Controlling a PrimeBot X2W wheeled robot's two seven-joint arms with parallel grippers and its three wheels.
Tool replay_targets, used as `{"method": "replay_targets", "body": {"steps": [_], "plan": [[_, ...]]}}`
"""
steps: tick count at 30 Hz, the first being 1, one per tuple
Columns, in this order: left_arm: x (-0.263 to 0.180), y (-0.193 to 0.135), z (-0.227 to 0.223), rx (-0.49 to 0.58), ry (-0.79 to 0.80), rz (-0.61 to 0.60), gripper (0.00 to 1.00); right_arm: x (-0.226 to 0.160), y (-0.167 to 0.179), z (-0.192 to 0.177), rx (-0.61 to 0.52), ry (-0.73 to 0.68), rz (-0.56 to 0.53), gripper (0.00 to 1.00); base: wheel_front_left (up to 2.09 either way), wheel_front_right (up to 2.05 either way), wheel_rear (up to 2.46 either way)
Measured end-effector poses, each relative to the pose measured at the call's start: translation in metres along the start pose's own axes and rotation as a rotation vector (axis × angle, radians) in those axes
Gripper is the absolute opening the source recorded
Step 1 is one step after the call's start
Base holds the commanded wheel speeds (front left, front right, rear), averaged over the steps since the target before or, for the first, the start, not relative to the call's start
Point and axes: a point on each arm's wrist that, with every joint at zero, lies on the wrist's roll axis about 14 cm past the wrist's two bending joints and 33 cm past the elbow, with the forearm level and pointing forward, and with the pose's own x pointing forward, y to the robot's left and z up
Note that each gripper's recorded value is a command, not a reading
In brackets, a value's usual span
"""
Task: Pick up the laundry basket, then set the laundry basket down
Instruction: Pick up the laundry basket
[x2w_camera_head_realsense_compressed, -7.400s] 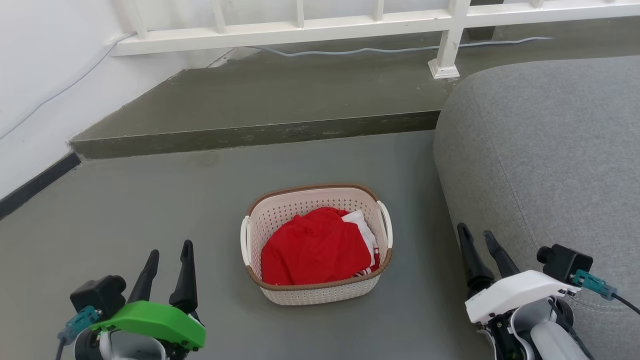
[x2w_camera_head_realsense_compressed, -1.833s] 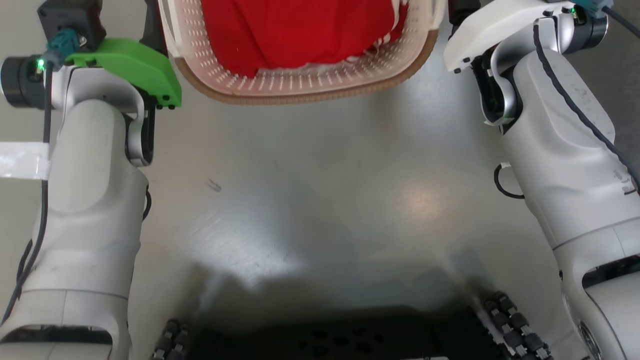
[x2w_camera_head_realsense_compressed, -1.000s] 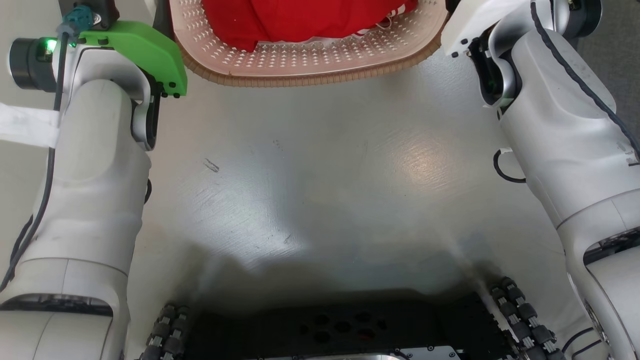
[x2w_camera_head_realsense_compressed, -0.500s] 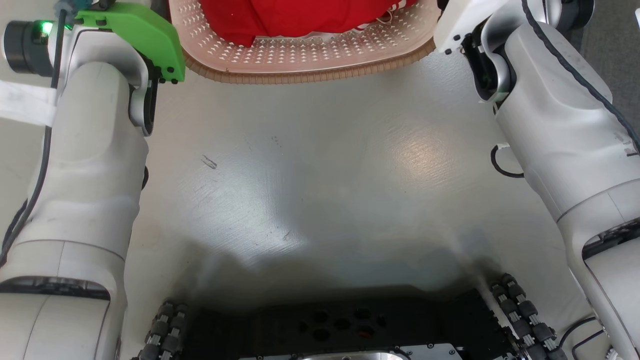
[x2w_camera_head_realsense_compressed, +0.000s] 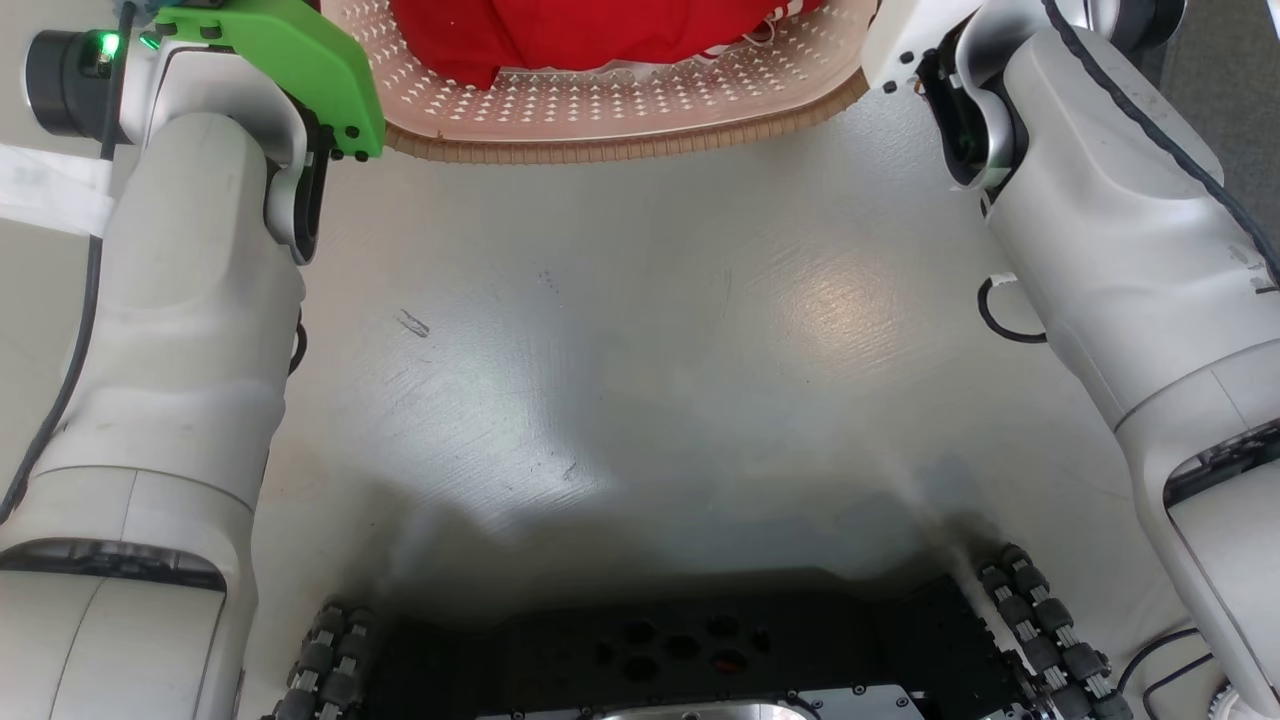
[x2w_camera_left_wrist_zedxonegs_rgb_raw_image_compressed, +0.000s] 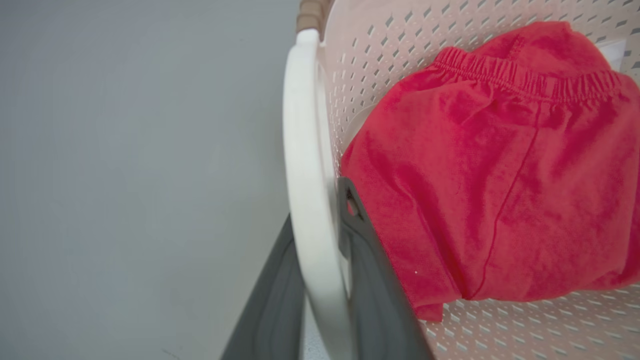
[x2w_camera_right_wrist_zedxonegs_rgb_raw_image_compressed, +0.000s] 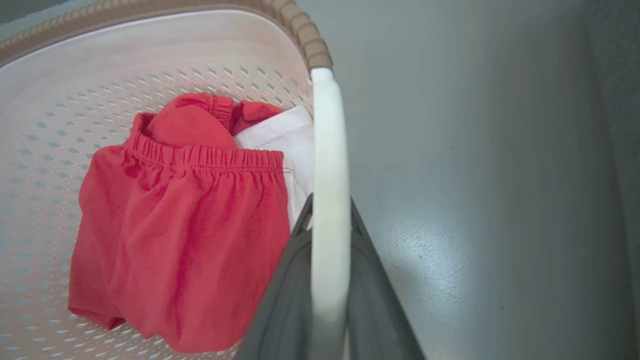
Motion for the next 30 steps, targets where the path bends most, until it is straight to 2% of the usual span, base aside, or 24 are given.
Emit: {"method": "replay_targets", "body": {"steps": [15,30], "plan": [[-0.014,-0.006,0.007,0.016,-0.007,-0.010,0.00,-0.015,0.002,0.007,0.026,-0.011,-0.012,0.00,0.00,0.00,0.00],[-0.060,-0.018,0.006,0.012,0.024,-0.024,0.00,-0.060,0.015,0.000,0.032,0.033,-0.013,0.00,0.00,0.00,0.00]]}}
